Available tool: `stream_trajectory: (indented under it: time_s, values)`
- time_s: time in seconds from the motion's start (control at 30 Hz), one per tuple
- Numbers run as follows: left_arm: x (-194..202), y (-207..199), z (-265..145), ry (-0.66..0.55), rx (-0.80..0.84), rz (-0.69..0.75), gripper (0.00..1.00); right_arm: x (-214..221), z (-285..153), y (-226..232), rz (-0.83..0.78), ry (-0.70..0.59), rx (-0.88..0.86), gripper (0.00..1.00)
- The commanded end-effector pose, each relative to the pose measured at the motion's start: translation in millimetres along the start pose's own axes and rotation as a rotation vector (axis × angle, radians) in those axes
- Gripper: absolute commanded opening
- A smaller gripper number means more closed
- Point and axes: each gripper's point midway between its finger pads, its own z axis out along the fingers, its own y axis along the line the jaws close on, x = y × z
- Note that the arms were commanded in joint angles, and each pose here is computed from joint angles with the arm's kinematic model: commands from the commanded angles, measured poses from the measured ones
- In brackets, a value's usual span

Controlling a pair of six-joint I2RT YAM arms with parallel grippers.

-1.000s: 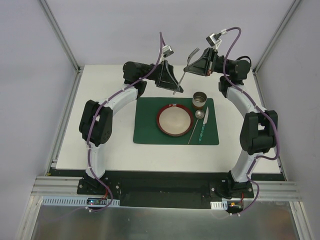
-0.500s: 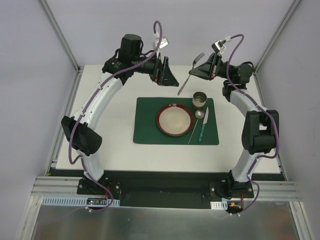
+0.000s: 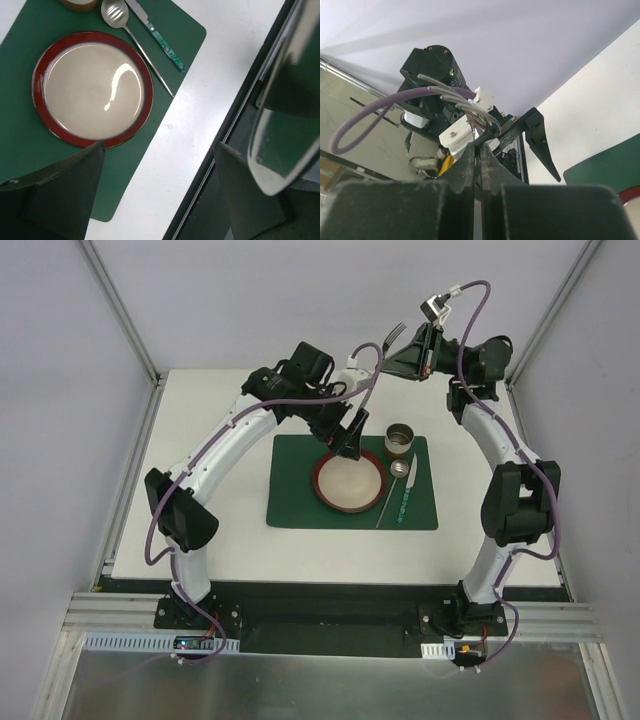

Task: Set the dinner table for one person
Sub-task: Pick up the fork from the corner of the board.

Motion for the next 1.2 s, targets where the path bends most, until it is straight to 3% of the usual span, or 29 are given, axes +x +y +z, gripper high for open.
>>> stream_trajectory:
  time_s: [0.0, 0.07, 0.1, 0.13, 0.17, 0.2, 0.27, 0.37, 0.5, 0.67, 0.97, 1.17]
  values:
    - [-8.3, 0.8, -21.7, -0.023, -0.058, 0.042, 0.88, -17.3, 7.2, 23.4, -0.078, 0.01, 0.022, 0.01]
    - [-15.7, -1.9, -30.6, -0.051, -0.075, 0.056, 0.88, -23.0, 6.7, 28.6, -0.106, 0.008, 0.057, 0.01]
    - [-19.5, -5.2, -37.2, -0.069, -0.079, 0.068, 0.88, -24.9, 1.1, 13.9, 0.01, -0.014, 0.135, 0.01]
    - [-23.9, -8.3, -42.8, -0.088, -0.082, 0.077, 0.89, -35.5, 0.8, 25.0, -0.182, -0.013, 0.167, 0.01]
    - [-25.4, -9.6, -45.8, -0.096, -0.085, 0.082, 0.89, -36.9, -1.2, 19.6, -0.219, -0.009, 0.219, 0.01]
    - [-28.1, -12.7, -51.7, -0.11, -0.089, 0.09, 0.89, -24.5, -7.9, 8.3, -0.073, -0.004, 0.343, 0.01]
    - [-30.6, -15.9, -57.3, -0.126, -0.088, 0.098, 0.89, -28.3, -8.3, 23.9, -0.185, 0.013, 0.372, 0.01]
    - [-32.2, -17.9, -64.7, -0.14, -0.105, 0.113, 0.89, -32.6, -12.6, 26.7, -0.223, -0.028, 0.419, 0.01]
    - [-33.8, -16.1, -74.7, -0.159, -0.144, 0.126, 0.89, -22.5, -20.9, 21.0, -0.22, -0.021, 0.496, 0.01]
    - [-54.1, -21.6, -100.2, -0.268, -0.194, 0.163, 0.89, -10.9, -32.7, 12.9, -0.216, -0.037, 0.595, 0.01]
    - [-71.9, -18.5, -91.2, -0.347, -0.183, 0.198, 0.88, 18.2, -23.4, 7.6, -0.227, -0.008, 0.681, 0.01]
    - [-63.6, -17.7, -59.4, -0.32, -0.09, 0.167, 0.87, 31.4, -5.1, 11.1, -0.255, 0.022, 0.7, 0.01]
